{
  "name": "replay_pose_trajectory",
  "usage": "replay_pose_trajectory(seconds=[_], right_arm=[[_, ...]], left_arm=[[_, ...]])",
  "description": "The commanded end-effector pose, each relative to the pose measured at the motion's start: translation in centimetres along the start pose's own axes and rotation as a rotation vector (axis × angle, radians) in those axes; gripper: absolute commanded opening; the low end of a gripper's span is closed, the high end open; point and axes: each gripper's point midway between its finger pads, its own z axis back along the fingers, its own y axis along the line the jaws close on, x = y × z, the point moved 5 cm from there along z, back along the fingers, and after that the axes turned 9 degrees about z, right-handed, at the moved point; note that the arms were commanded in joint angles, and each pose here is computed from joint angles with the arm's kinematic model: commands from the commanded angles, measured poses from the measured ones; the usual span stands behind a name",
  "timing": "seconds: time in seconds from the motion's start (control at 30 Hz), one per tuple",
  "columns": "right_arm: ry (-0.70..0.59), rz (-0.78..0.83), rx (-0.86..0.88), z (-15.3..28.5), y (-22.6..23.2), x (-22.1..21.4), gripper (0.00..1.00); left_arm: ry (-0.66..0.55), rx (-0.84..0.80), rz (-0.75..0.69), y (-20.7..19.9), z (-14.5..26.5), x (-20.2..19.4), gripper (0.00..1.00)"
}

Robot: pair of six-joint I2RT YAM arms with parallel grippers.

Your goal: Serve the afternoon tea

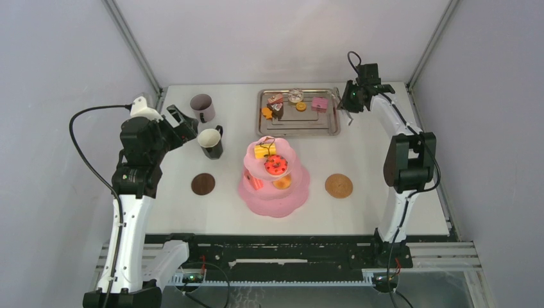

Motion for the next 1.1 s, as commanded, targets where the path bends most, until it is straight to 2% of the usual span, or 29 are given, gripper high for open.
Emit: replay_pose_trajectory(seconds=[0.0,0.2,0.33,0.67,0.93,1.0,1.07], right_arm=[[-0.099,-0.002,0.008,-1.0,0.2,3.9,0.0],[-0.055,-0.008,0.032,-4.2,0.2,4.3,0.0],[-0.015,0.002,0.04,-4.7,0.3,3.1,0.0],[0.014,0.001,0.119,-1.4,1.6,-0.6,0.0],[-0.049,0.009,-0.049,2.1,-0.3,-0.9,0.0],[-0.051,0.04,-0.064,3.2,-0.3,-1.6,0.04],[-0.046,0.078,-0.082,4.1,0.0,-2.7,0.14]], left_arm=[[-0.05,-0.002,0.003,-0.3,0.6,1.2,0.94],[-0.05,0.011,-0.003,-0.2,0.5,1.3,0.94],[-0.047,0.016,-0.005,-0.1,0.4,1.3,0.94],[-0.035,0.014,-0.002,0.1,0.2,0.9,0.94],[-0.04,-0.001,-0.005,-0.1,0.6,0.9,0.94],[-0.043,-0.002,-0.005,-0.1,0.7,0.9,0.94],[-0.044,0.0,-0.005,0.0,0.8,0.8,0.94]])
